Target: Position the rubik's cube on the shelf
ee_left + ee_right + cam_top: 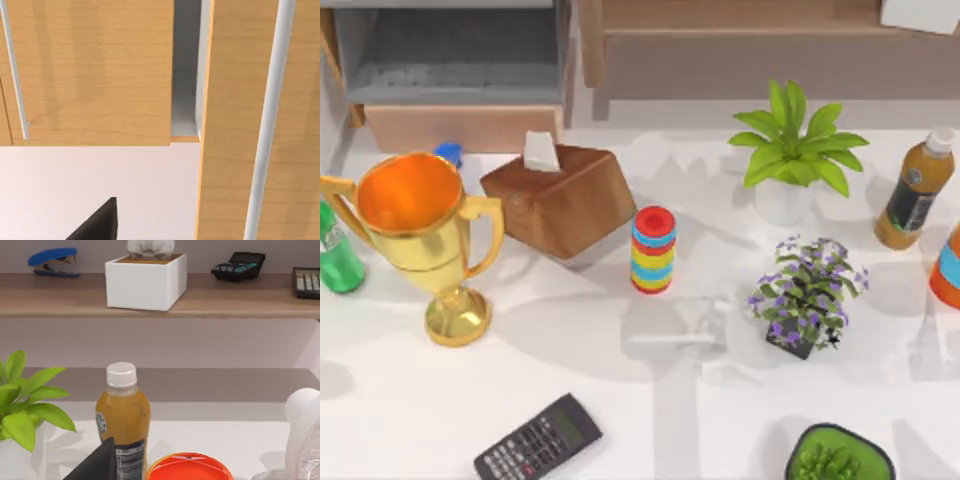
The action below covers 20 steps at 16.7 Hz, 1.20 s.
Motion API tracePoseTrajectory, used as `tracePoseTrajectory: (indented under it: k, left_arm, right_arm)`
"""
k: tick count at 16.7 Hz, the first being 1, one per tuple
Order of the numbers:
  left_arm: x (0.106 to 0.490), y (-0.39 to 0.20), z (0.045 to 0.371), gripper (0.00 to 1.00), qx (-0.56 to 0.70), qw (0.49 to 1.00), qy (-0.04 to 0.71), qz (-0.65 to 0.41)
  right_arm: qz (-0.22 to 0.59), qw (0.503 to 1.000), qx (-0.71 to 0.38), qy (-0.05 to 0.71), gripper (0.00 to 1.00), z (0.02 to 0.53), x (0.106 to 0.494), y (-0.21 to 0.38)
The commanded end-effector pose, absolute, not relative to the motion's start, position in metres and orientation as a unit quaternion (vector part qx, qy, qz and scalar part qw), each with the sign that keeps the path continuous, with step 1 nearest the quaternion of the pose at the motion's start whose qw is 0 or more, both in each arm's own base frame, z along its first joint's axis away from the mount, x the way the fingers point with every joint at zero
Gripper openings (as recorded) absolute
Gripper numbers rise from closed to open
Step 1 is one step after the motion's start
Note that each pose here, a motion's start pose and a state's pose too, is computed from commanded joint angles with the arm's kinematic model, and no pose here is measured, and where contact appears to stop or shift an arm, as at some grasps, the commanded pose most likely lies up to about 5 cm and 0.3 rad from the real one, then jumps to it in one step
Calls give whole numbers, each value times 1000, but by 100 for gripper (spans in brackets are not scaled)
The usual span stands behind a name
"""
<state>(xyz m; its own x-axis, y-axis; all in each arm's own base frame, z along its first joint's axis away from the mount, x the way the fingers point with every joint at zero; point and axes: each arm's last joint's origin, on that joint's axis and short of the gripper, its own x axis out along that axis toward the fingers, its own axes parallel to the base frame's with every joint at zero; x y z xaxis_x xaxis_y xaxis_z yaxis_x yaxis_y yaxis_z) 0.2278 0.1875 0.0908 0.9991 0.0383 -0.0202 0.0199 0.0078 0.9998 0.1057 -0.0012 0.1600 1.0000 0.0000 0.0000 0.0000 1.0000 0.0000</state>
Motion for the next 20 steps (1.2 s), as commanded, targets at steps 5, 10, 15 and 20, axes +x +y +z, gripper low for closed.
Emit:
tracePoseTrajectory:
  k: [5, 10, 15, 20]
  left_arm:
    - [238, 245, 110, 100, 696, 706, 100, 90]
    - [262, 310, 142, 100, 639, 729, 191, 151]
    - [304, 351, 181, 100, 530, 786, 276, 158]
    - [359, 343, 222, 100, 381, 844, 360, 115]
  right_arm:
    - [0, 1000, 0, 0, 100, 160, 106, -1]
    - [0, 1000, 0, 0, 100, 160, 106, -1]
    - [0, 1000, 0, 0, 100, 160, 106, -1]
    - [0, 1000, 0, 0, 100, 160, 106, -1]
